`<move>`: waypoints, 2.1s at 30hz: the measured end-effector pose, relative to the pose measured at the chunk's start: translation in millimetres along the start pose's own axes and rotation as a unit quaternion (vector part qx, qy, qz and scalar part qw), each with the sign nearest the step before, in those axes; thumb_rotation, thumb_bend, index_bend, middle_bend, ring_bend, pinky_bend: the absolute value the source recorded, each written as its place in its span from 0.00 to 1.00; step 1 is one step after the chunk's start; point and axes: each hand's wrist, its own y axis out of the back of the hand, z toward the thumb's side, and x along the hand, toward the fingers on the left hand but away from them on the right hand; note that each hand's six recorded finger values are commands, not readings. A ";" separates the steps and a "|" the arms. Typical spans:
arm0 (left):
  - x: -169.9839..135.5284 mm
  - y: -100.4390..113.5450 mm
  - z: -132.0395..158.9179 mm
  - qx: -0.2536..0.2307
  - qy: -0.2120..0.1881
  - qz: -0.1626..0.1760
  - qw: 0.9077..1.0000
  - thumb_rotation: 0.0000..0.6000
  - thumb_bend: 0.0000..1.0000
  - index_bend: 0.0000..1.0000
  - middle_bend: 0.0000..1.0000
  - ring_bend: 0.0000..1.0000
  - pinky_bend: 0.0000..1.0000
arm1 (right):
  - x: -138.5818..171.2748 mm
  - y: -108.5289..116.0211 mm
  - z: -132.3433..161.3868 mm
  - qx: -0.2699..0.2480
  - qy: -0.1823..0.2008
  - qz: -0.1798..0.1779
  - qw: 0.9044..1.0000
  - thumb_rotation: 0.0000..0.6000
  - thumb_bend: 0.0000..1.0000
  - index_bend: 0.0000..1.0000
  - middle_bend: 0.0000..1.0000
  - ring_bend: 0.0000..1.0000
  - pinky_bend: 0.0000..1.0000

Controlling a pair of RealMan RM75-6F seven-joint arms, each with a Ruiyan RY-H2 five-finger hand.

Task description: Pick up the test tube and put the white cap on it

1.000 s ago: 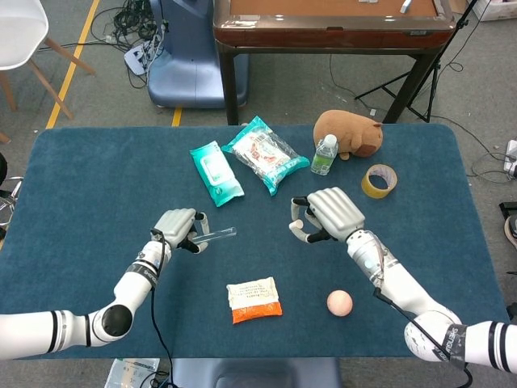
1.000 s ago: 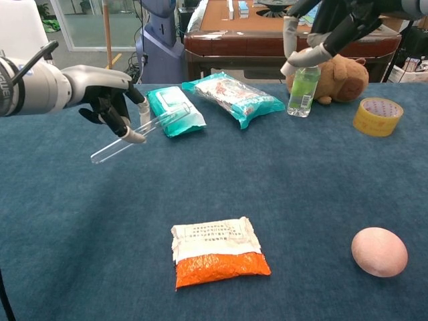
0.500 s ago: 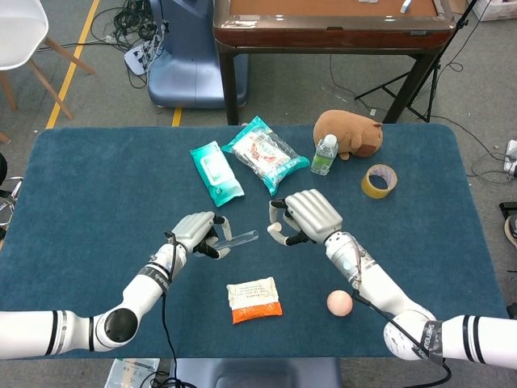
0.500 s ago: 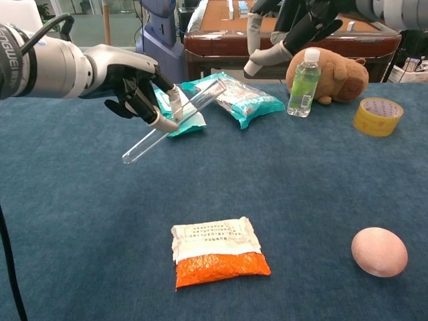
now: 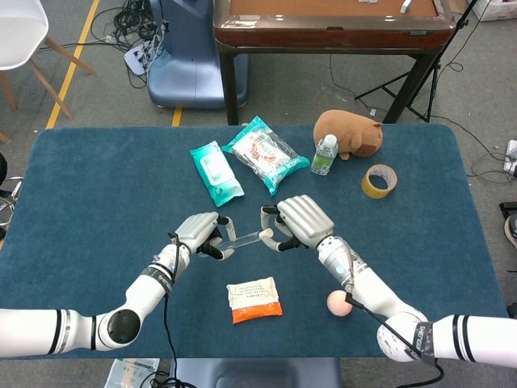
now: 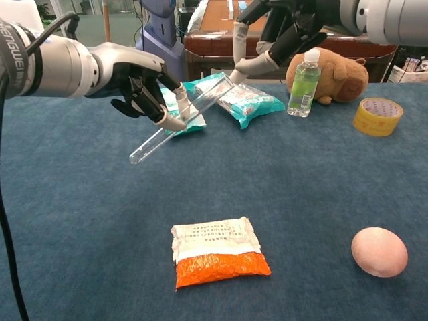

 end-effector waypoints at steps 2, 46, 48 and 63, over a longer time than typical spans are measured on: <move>0.4 -0.7 -0.2 0.001 0.000 -0.001 1.000 1.00 0.29 0.62 1.00 0.94 1.00 | -0.7 -0.5 0.5 0.001 0.001 0.001 1.000 1.00 0.42 0.62 0.95 1.00 1.00; 2.8 -3.1 -3.2 -0.021 0.006 -0.020 1.000 1.00 0.29 0.62 1.00 0.94 1.00 | -12.1 -16.1 5.4 -0.002 0.008 0.002 1.000 1.00 0.44 0.62 0.95 1.00 1.00; 2.9 -2.8 -5.5 -0.014 0.007 -0.018 1.000 1.00 0.29 0.62 1.00 0.94 1.00 | -11.1 -14.0 4.2 -0.003 0.008 -0.001 1.000 1.00 0.42 0.57 0.95 1.00 1.00; 15.0 -12.8 -51.5 0.133 0.044 0.033 0.990 1.00 0.29 0.62 1.00 0.93 1.00 | 28.9 30.9 -35.0 0.030 -0.037 -0.051 0.998 1.00 0.39 0.51 0.95 1.00 1.00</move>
